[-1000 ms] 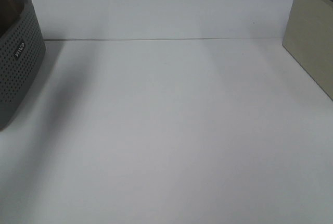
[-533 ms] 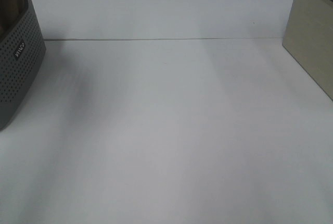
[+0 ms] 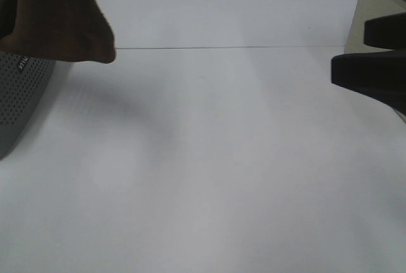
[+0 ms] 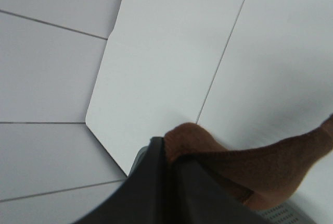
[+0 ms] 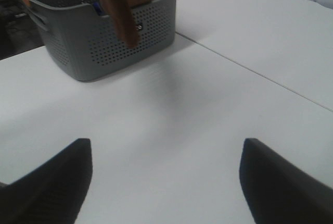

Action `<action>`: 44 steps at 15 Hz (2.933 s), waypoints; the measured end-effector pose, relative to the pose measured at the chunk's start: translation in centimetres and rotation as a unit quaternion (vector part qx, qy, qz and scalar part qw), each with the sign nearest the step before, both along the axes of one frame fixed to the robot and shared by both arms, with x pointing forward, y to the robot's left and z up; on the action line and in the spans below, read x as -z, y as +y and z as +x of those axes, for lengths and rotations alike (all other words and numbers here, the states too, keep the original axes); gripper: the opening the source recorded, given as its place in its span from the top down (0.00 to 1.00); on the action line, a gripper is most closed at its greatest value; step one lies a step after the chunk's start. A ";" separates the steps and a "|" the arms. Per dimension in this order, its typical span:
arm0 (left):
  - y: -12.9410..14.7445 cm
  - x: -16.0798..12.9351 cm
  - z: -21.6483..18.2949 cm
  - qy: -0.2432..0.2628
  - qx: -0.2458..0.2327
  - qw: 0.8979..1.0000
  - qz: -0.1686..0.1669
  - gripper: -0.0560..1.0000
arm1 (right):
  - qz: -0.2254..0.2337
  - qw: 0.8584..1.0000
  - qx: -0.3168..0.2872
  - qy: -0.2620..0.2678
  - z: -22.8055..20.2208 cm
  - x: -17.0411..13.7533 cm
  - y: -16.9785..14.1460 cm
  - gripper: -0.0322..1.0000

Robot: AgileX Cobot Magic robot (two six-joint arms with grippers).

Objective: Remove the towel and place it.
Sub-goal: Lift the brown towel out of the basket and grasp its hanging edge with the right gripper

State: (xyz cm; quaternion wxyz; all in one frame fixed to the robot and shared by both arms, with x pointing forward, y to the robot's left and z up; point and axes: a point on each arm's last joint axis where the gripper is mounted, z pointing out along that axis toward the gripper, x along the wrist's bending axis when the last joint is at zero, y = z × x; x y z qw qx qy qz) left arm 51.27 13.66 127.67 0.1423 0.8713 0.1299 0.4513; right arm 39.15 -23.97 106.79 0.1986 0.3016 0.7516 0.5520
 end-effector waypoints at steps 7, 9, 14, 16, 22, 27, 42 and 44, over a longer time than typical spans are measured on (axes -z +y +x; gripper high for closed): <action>-5.2 -0.8 -3.0 -0.045 0.109 0.993 -0.025 0.95 | 0.066 0.989 -0.130 0.010 10.4 2.6 3.8 0.24; -5.3 -0.8 -3.0 -0.047 0.111 0.992 -0.027 0.95 | 0.066 0.985 -0.156 0.036 12.5 3.7 6.0 0.24; -5.6 -0.5 -2.8 -0.044 0.112 0.992 -0.027 0.95 | 0.064 0.973 -0.212 0.057 14.3 5.1 10.3 0.24; -5.7 -0.7 -2.7 -0.053 0.116 0.991 -0.032 0.95 | 0.060 0.967 -0.241 0.057 14.3 5.4 12.3 0.24; -6.2 -0.7 -2.8 -0.052 0.132 0.988 -0.055 0.95 | 0.021 0.969 -0.238 0.059 14.5 6.3 13.4 0.24; -6.8 -0.2 -2.3 -0.047 0.130 0.989 -0.059 0.95 | 0.007 0.968 -0.244 0.060 14.5 6.7 13.3 0.42; -7.3 0.4 -2.0 -0.029 0.122 0.989 -0.079 0.95 | 0.027 0.961 -0.137 0.240 14.5 5.8 12.6 0.96; -7.4 0.4 -2.0 -0.030 0.122 0.989 -0.082 0.95 | 0.003 0.956 -0.091 0.279 14.7 2.4 12.1 0.96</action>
